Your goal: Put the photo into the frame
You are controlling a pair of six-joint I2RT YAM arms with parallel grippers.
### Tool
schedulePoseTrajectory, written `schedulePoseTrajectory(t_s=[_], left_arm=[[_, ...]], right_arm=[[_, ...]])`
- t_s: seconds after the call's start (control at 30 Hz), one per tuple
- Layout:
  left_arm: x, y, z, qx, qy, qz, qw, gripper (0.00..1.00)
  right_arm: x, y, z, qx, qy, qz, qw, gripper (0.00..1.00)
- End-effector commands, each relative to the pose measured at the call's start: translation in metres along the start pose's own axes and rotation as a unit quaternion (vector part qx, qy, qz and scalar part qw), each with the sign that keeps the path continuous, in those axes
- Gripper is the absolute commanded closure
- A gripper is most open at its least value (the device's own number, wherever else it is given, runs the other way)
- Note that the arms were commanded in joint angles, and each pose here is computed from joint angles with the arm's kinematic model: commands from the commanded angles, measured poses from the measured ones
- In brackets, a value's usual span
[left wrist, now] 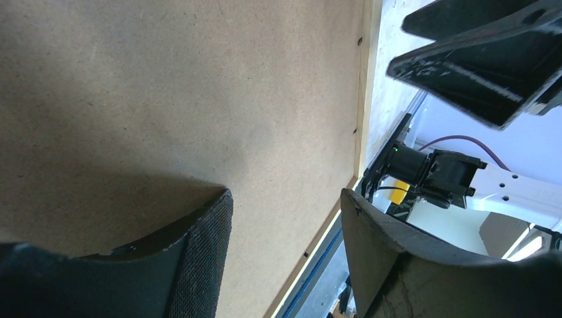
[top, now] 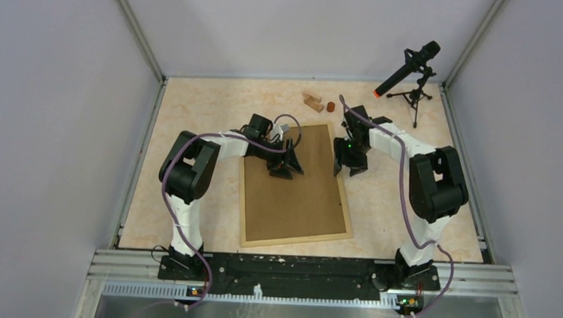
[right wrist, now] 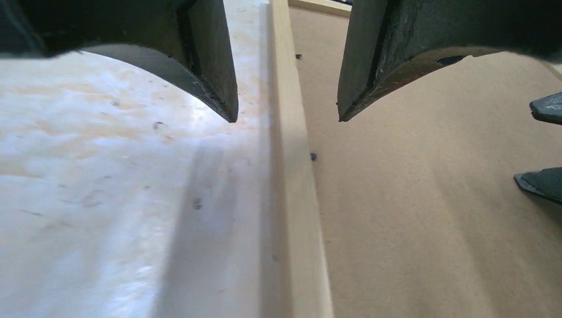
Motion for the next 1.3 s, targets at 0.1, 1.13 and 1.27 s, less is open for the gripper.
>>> schedulePoseTrajectory(t_s=[0.1,1.13,1.27], left_arm=[[-0.009,0.001,0.008,0.042,0.008,0.002,0.999,0.3],[0.036,0.005,0.034,0.054,-0.039,-0.045,0.997,0.34],[0.036,0.005,0.035,0.053,-0.042,-0.044,0.997,0.34]], right_arm=[[0.045,-0.024,-0.009,0.061,0.019,-0.076,0.995,0.47],[0.114,0.043,-0.004,0.093,0.037,-0.046,0.994,0.58],[0.115,0.048,-0.004,0.092,0.038,-0.041,0.994,0.58]])
Point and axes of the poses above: each gripper's point midway between its finger pads, its own y axis out along the fingers, its own z axis along the line the jaws close on, x = y × z, the point moved 9 cm from there along -y, back along the fingers, and after that the axes turned 10 degrees about y, right-handed, at the moved point
